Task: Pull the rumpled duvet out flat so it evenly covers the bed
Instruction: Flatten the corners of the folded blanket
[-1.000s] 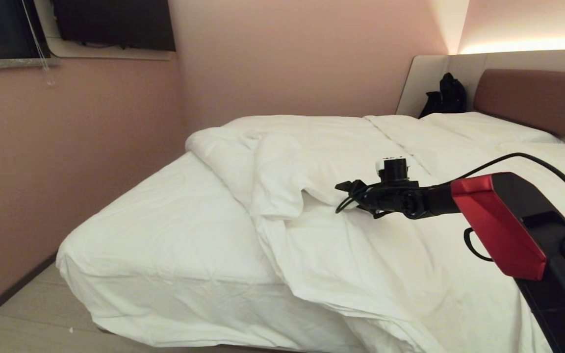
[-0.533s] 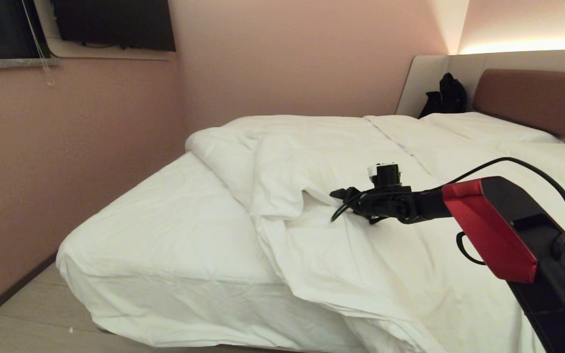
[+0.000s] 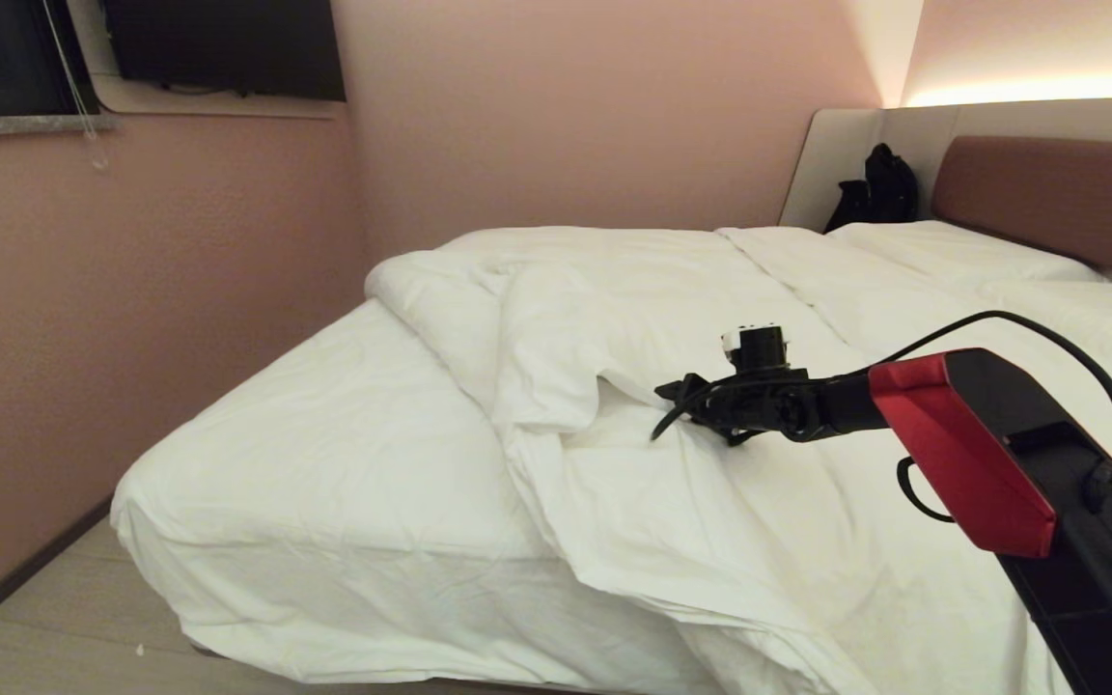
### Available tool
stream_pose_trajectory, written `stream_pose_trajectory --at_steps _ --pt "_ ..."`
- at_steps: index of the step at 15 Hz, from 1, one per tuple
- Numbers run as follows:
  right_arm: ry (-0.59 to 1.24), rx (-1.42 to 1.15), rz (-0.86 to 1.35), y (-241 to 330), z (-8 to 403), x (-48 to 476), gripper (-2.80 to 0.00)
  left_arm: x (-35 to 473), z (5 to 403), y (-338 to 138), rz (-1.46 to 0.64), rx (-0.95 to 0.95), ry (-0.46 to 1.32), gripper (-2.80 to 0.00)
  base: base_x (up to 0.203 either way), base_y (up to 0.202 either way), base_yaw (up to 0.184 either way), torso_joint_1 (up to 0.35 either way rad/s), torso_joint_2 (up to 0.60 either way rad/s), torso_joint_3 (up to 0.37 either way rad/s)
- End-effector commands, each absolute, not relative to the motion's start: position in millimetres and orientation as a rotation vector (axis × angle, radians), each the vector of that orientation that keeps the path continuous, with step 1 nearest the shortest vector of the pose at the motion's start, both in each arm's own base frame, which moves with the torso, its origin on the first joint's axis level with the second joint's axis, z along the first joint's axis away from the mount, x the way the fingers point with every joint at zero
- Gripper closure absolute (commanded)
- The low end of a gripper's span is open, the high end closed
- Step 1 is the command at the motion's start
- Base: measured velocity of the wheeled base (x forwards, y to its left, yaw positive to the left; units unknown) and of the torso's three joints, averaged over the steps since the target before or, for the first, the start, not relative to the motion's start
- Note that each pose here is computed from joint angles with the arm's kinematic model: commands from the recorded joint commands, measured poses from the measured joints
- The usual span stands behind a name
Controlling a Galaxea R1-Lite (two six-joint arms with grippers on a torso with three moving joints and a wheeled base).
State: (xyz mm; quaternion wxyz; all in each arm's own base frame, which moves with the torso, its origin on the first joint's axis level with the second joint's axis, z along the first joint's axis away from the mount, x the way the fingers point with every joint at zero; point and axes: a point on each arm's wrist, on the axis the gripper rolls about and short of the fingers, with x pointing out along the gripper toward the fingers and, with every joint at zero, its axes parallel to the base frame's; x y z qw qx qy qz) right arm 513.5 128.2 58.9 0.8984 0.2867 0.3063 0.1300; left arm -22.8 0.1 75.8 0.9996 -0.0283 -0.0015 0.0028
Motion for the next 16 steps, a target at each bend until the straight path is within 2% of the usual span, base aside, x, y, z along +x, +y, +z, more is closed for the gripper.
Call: stream_pose_trajectory --at_steps 1,8,16 --pt "0.621 0.597 0.273 127 62 514 0.00 -23 76 0 0.006 -0.057 -0.003 0.00 0.000 0.000 0.000 0.000 0.00 0.000" --pt "0.604 0.601 0.275 125 71 513 0.00 -23 76 0 0.006 -0.057 -0.003 0.00 0.000 0.000 0.000 0.000 0.00 0.000" --pt "0.544 0.635 0.319 133 122 500 0.00 -23 76 0 0.006 -0.057 -0.003 0.00 0.000 0.000 0.000 0.000 0.00 0.000"
